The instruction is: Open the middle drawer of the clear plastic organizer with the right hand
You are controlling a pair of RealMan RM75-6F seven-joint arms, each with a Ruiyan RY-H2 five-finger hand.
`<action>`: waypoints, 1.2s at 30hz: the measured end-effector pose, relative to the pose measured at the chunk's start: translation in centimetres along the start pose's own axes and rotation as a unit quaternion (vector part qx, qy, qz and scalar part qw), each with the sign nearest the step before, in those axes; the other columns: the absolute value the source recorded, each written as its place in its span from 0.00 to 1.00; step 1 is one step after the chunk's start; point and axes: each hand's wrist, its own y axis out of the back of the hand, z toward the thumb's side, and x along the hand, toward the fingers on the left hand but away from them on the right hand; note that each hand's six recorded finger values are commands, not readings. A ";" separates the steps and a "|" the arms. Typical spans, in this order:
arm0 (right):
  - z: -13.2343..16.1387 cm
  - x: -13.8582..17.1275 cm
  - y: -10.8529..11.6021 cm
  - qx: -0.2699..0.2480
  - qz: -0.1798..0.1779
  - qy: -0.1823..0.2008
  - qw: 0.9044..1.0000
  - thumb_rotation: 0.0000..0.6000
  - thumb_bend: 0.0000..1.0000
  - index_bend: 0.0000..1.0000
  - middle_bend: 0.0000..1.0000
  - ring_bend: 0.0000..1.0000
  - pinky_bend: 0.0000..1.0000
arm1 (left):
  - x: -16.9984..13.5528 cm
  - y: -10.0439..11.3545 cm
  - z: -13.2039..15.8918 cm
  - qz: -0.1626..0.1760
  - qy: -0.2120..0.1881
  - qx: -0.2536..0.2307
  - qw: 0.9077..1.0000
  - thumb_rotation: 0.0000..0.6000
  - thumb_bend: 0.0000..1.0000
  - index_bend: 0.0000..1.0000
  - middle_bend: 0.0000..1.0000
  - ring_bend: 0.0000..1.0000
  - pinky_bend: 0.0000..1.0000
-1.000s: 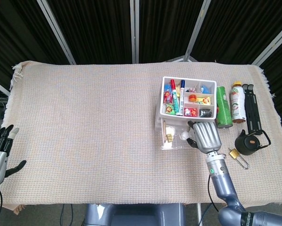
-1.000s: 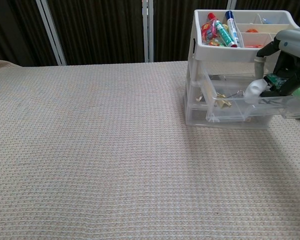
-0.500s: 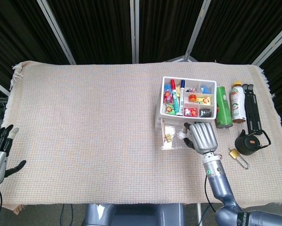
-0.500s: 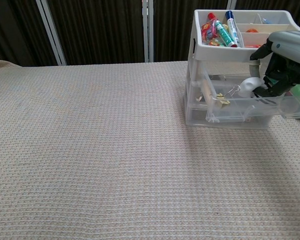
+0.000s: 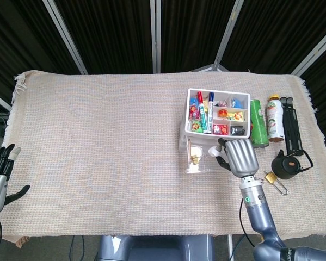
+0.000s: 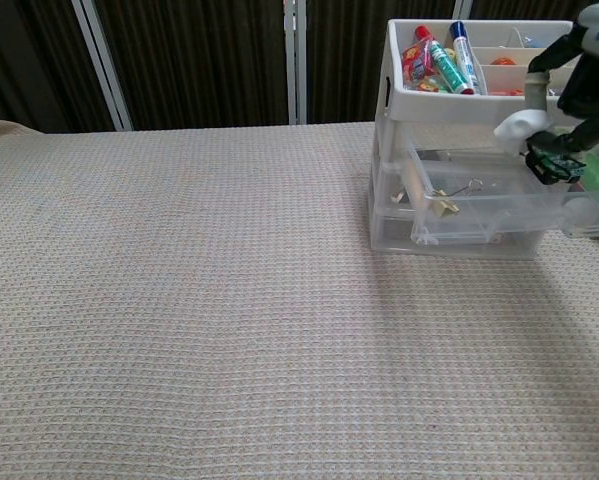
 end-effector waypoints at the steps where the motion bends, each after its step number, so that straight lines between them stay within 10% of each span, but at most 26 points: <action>1: -0.2 0.1 0.5 -0.001 -0.006 -0.001 1.000 1.00 0.29 0.64 1.00 1.00 0.77 | 0.0 0.0 0.0 0.000 0.000 0.000 1.000 1.00 0.17 0.00 0.00 0.00 0.00; 16: -8.4 3.5 6.8 -0.021 -0.082 -0.062 0.994 1.00 0.26 0.62 1.00 1.00 0.77 | -0.1 0.0 0.3 0.001 -0.002 0.005 1.000 1.00 0.17 0.00 0.00 0.00 0.00; 30: -17.0 6.4 3.1 -0.013 -0.042 -0.156 0.987 1.00 0.19 0.52 0.97 0.96 0.73 | 0.0 -0.1 0.2 0.002 0.002 0.008 1.000 1.00 0.17 0.00 0.00 0.00 0.00; 36: -17.5 6.7 1.9 -0.011 -0.031 -0.158 0.987 1.00 0.17 0.38 0.78 0.81 0.64 | 0.0 0.0 0.2 0.002 0.003 0.008 1.000 1.00 0.17 0.00 0.00 0.00 0.00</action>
